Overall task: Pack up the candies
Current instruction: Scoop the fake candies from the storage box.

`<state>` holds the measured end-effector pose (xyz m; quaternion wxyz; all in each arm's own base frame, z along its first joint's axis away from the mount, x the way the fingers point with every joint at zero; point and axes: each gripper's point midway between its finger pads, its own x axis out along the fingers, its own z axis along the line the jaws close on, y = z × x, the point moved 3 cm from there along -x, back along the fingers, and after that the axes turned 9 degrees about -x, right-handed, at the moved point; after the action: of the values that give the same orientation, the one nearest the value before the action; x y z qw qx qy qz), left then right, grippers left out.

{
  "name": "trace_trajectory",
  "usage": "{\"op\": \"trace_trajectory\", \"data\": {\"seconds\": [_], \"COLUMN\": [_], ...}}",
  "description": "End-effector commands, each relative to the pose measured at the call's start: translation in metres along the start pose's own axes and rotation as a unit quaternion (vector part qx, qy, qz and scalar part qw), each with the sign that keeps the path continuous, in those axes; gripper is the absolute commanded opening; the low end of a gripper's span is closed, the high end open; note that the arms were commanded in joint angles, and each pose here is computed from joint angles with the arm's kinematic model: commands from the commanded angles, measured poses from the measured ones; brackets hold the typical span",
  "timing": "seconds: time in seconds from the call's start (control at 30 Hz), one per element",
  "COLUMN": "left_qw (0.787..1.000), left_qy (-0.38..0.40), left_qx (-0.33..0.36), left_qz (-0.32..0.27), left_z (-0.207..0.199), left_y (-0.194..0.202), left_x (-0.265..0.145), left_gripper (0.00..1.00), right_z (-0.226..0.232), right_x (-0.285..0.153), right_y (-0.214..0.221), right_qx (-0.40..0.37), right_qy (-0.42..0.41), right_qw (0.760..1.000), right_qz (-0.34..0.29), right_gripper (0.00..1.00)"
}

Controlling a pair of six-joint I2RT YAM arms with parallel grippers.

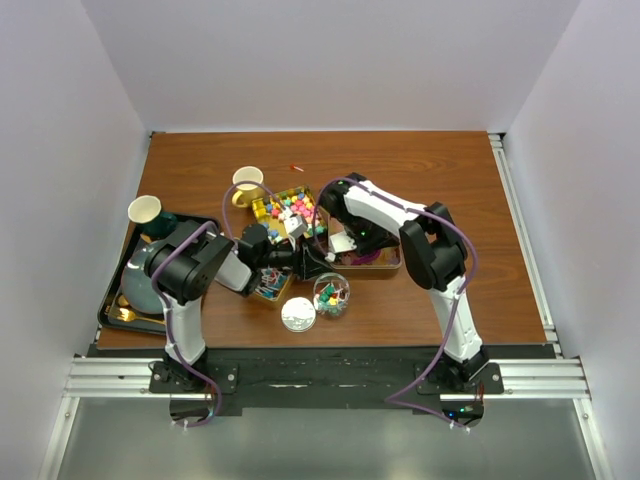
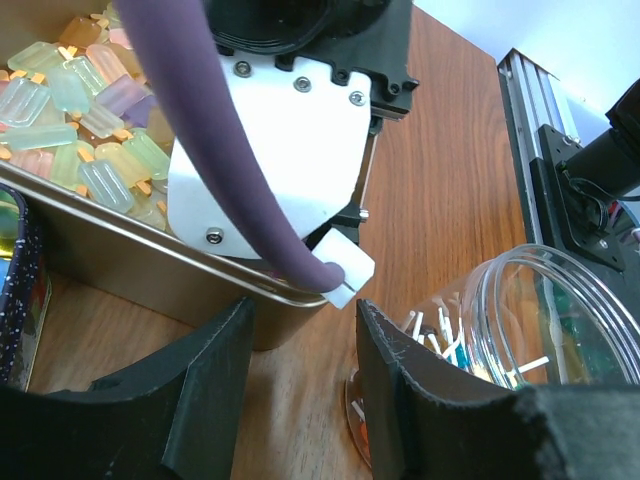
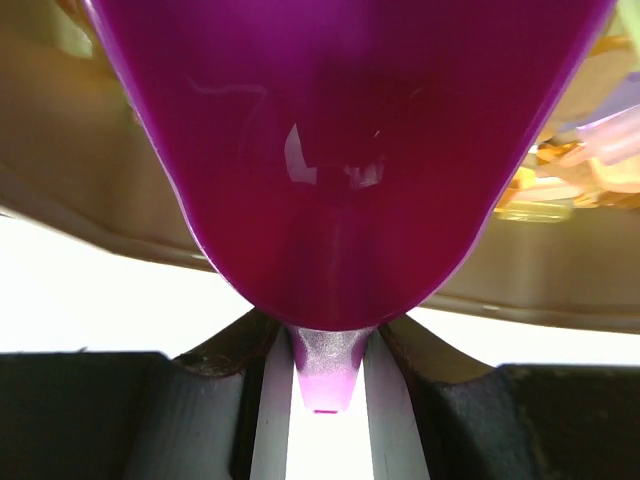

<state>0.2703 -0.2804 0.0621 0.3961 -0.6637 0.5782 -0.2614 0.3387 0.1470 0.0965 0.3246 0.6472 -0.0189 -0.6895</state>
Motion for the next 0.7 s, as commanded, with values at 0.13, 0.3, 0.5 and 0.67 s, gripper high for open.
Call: {"op": "trace_trajectory", "data": {"seconds": [0.13,0.3,0.5,0.67], "left_qw": [0.998,0.997,0.997,0.996], "left_qy": [-0.006,-0.018,-0.010,-0.022], "left_qx": [-0.045,-0.053,-0.035,-0.042], "left_qz": [0.038,0.045,0.075,0.072], "left_z": [-0.001,-0.004,-0.015,-0.010], "left_y": [0.028,0.024,0.021,0.021], "left_x": [-0.001,-0.017,-0.024,-0.027], "left_gripper": [0.51,0.54,0.56,0.56], "right_z": [-0.016,-0.025,-0.036,-0.038], "right_x": [-0.021,-0.022,-0.022,-0.020], "right_y": [-0.108,-0.109,-0.111,-0.113], "right_qx": [0.051,0.059,0.053,0.041], "right_qy": [0.084,0.100,0.110,0.113], "right_qw": [0.954,0.952,0.952,0.952], "right_qz": [-0.284,-0.285,-0.282,-0.280], "right_gripper": [0.00,0.00,0.00,0.00]}}
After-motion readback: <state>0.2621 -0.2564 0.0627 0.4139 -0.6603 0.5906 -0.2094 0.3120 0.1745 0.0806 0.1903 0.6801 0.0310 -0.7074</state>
